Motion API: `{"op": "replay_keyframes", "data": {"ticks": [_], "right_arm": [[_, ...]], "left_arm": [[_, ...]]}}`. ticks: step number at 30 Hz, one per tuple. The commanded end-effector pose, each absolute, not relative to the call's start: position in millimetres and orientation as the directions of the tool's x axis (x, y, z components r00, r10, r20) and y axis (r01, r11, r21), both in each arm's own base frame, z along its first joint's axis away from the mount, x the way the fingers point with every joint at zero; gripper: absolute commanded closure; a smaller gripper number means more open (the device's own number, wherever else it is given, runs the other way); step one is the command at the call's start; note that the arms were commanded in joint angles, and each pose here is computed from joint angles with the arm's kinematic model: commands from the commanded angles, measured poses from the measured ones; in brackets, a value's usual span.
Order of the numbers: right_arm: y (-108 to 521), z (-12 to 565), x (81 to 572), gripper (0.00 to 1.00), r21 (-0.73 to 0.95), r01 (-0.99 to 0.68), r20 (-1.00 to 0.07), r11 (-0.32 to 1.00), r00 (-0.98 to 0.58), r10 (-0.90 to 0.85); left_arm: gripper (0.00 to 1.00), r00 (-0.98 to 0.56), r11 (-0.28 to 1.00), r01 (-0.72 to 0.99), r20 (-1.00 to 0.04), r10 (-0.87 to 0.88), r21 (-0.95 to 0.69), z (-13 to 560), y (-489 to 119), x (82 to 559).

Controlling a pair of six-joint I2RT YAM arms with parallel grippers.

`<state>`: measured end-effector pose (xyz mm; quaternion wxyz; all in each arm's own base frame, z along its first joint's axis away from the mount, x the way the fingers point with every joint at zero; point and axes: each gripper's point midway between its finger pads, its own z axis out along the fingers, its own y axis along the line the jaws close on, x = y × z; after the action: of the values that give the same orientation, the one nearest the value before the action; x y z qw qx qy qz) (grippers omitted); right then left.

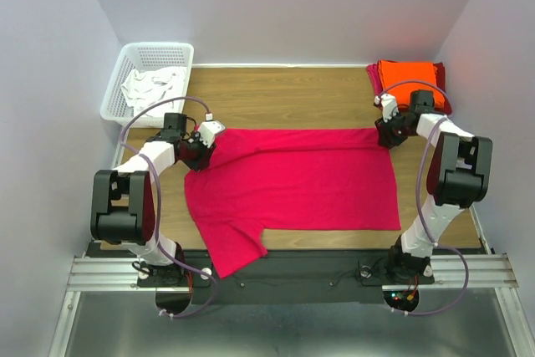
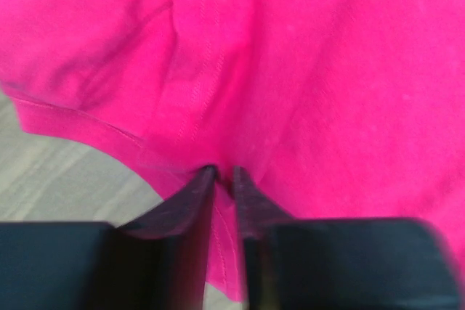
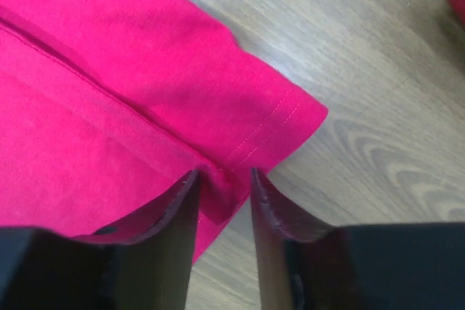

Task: Fold and stack the t-shirts
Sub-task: Fold the tshirt

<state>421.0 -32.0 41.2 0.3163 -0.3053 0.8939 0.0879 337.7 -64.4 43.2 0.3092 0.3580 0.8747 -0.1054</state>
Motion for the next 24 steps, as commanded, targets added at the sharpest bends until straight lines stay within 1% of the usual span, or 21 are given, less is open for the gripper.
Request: {"op": "replay_keyframes", "data": {"ticks": [1,4,5,6,8,9,10,12,15,17,20,21,23,24], "right_arm": [[-38,65,420,0.59,-0.087,-0.608,-0.629,0.789,-0.581,-0.517],[-33,84,421,0.54,-0.085,-0.613,-0.654,0.786,-0.561,-0.508],[-32,91,422,0.49,-0.085,-0.611,-0.664,0.787,-0.555,-0.501],[-32,94,424,0.48,-0.084,-0.606,-0.668,0.791,-0.555,-0.496],[-32,98,430,0.48,-0.061,-0.588,-0.672,0.807,-0.573,-0.469],[-32,104,436,0.48,-0.058,-0.581,-0.681,0.812,-0.571,-0.458],[-30,99,433,0.49,-0.039,-0.586,-0.673,0.809,-0.583,-0.455],[-26,99,435,0.50,-0.014,-0.594,-0.674,0.805,-0.589,-0.446],[-15,100,437,0.50,0.023,-0.593,-0.672,0.805,-0.605,-0.427],[-4,104,441,0.50,0.043,-0.599,-0.682,0.800,-0.602,-0.414],[33,114,448,0.50,0.101,-0.617,-0.704,0.780,-0.599,-0.382],[55,119,450,0.50,0.118,-0.643,-0.712,0.757,-0.586,-0.387],[85,119,453,0.52,0.196,-0.641,-0.711,0.742,-0.615,-0.342],[114,130,458,0.53,0.225,-0.652,-0.722,0.724,-0.611,-0.325]], "left_arm": [[0.61,-0.480,0.655,0.753,-0.636,0.604,0.054,73,-68,337],[0.55,-0.445,0.649,0.758,-0.671,0.593,0.071,99,-71,346],[0.54,-0.440,0.646,0.760,-0.681,0.586,0.065,104,-74,348],[0.53,-0.436,0.646,0.761,-0.688,0.580,0.063,108,-76,352],[0.52,-0.442,0.656,0.753,-0.704,0.556,0.045,114,-80,363],[0.50,-0.457,0.666,0.745,-0.706,0.540,0.027,114,-82,370],[0.50,-0.456,0.667,0.745,-0.707,0.540,0.030,114,-82,371],[0.46,-0.472,0.678,0.735,-0.708,0.526,0.013,111,-83,381],[0.42,-0.508,0.689,0.724,-0.689,0.517,-0.017,97,-82,389],[0.41,-0.522,0.693,0.720,-0.679,0.517,-0.026,92,-82,389],[0.41,-0.543,0.696,0.717,-0.661,0.518,-0.043,82,-81,383],[0.41,-0.548,0.699,0.714,-0.659,0.515,-0.047,81,-81,381],[0.41,-0.559,0.703,0.709,-0.650,0.515,-0.054,78,-79,375],[0.41,-0.566,0.707,0.705,-0.644,0.515,-0.055,77,-78,373]]}}
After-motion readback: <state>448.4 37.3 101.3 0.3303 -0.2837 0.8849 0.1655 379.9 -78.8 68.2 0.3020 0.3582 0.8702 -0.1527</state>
